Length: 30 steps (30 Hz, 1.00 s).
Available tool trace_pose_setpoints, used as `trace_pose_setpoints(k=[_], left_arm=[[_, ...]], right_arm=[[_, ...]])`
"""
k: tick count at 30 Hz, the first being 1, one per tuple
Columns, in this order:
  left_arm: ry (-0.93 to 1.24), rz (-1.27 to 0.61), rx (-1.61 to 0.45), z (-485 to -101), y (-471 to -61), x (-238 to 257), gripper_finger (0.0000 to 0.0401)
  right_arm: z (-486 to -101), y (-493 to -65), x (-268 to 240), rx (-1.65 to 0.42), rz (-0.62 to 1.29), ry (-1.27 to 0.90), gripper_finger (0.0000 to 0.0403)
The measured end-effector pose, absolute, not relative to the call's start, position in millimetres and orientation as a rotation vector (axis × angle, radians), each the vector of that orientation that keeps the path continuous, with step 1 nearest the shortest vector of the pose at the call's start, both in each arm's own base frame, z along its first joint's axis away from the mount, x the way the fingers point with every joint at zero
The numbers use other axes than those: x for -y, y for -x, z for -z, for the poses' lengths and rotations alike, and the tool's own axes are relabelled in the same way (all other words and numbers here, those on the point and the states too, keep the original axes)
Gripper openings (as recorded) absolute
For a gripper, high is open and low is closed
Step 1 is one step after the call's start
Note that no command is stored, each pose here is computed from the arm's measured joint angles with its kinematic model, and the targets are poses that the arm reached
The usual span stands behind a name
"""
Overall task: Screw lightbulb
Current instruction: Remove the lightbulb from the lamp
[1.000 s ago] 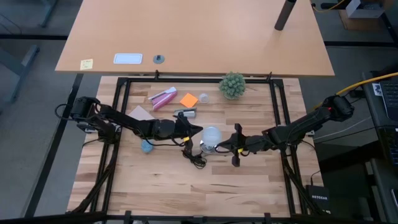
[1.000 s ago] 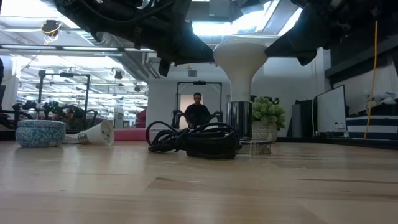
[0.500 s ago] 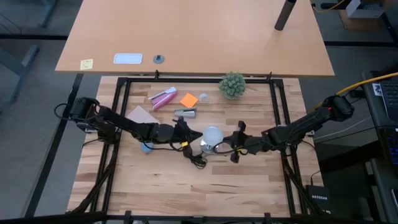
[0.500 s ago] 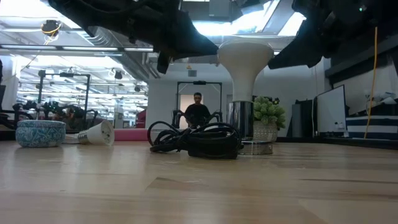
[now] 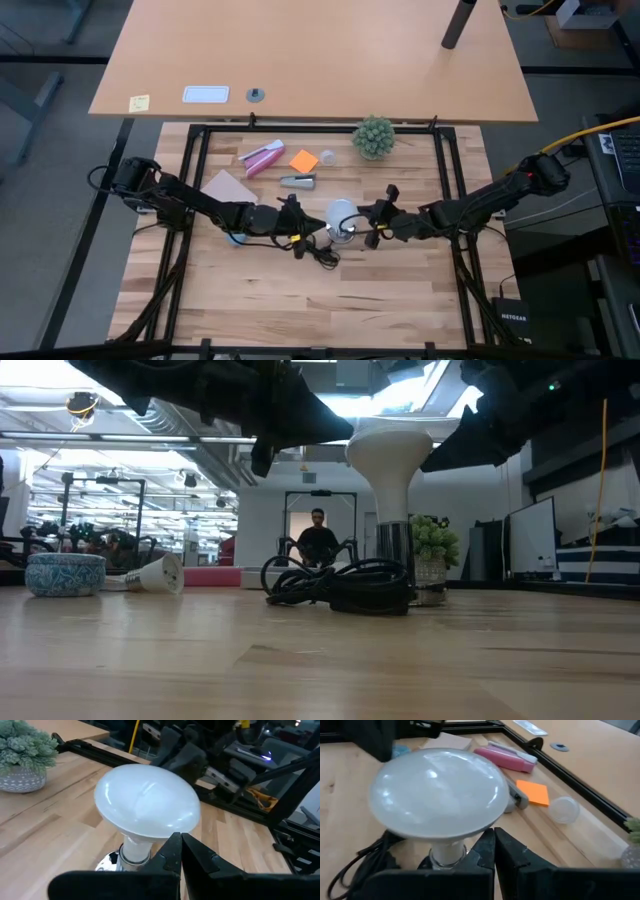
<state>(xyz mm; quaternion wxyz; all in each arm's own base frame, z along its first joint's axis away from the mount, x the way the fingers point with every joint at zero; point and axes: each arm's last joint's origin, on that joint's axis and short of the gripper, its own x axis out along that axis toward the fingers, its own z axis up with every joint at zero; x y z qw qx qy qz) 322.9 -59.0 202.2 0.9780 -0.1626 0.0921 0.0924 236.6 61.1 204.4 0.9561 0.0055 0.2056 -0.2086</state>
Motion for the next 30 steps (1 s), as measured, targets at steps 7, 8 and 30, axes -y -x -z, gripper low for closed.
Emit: trace_pose_setpoints(k=[7, 8, 30], left_arm=[[0.281, -0.173, -0.116, -209.4, -324.4, 58.5, 0.0001], [0.27, -0.169, -0.095, -211.7, -324.7, 58.6, 0.0001], [0.225, -0.322, 0.013, -221.1, -329.0, 24.8, 0.0001]], right_arm=[[-203.8, -236.3, -60.3, -0.427, 0.425, 0.001, 0.0005], [-203.6, -236.2, -60.3, -0.429, 0.424, 0.005, 0.0005], [-240.0, -220.0, -65.4, -0.341, 0.028, -0.13, 0.0005]])
